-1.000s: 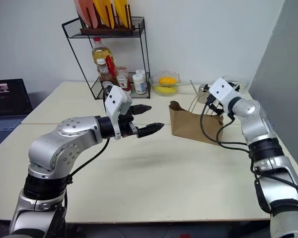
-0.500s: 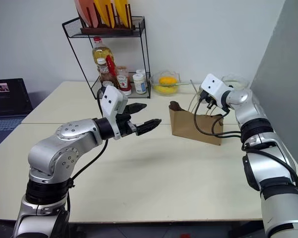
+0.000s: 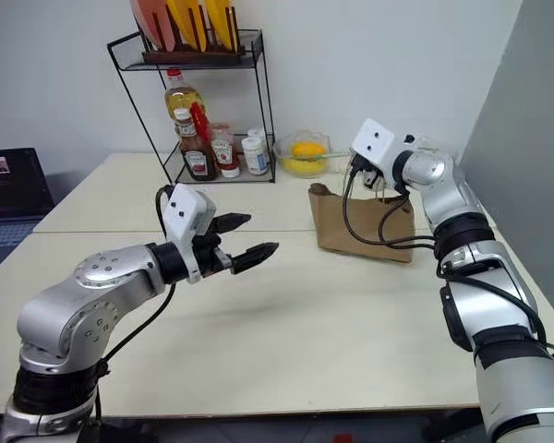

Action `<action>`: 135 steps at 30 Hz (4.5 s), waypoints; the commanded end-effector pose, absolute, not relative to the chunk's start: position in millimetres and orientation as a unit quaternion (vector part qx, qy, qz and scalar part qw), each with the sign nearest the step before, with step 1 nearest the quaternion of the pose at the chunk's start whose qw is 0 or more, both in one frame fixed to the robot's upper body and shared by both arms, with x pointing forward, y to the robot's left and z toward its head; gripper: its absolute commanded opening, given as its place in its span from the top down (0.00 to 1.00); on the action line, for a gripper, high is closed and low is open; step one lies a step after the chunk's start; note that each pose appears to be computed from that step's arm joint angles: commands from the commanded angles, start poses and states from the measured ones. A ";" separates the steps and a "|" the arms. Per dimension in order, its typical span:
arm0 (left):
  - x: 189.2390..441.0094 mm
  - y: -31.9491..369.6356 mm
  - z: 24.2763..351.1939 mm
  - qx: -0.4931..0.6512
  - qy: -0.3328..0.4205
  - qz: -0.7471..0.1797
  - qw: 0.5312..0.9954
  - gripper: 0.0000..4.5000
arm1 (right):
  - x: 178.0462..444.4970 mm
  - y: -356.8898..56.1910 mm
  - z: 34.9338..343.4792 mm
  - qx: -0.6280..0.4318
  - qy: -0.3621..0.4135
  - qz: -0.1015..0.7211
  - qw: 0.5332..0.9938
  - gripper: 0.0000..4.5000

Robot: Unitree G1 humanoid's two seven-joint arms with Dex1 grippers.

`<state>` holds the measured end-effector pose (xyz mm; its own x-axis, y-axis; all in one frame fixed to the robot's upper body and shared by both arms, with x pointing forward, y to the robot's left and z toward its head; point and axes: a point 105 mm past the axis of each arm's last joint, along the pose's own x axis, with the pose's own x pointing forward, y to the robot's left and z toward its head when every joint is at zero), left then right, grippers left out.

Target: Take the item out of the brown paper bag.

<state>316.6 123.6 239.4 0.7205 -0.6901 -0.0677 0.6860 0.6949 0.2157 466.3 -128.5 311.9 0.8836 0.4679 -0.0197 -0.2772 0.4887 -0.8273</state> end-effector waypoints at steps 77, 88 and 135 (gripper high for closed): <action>320.7 117.3 264.9 0.115 -0.059 -0.361 0.923 0.00 | 439.4 -151.6 319.2 -0.479 -0.047 0.271 0.834 0.72; 323.2 117.4 267.1 0.121 -0.067 -0.359 0.923 0.00 | 438.9 -146.4 331.5 -0.459 -0.072 0.253 0.848 0.02; 266.3 184.2 247.3 0.089 0.000 -0.307 0.948 0.00 | 415.1 0.6 371.0 -0.363 -0.257 0.360 0.820 0.99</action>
<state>275.0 187.2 236.1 0.8200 -0.5667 -0.0797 0.5723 0.8105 0.1250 426.5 -0.4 334.0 0.6422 0.7655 0.0400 -0.4694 0.4340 -0.7690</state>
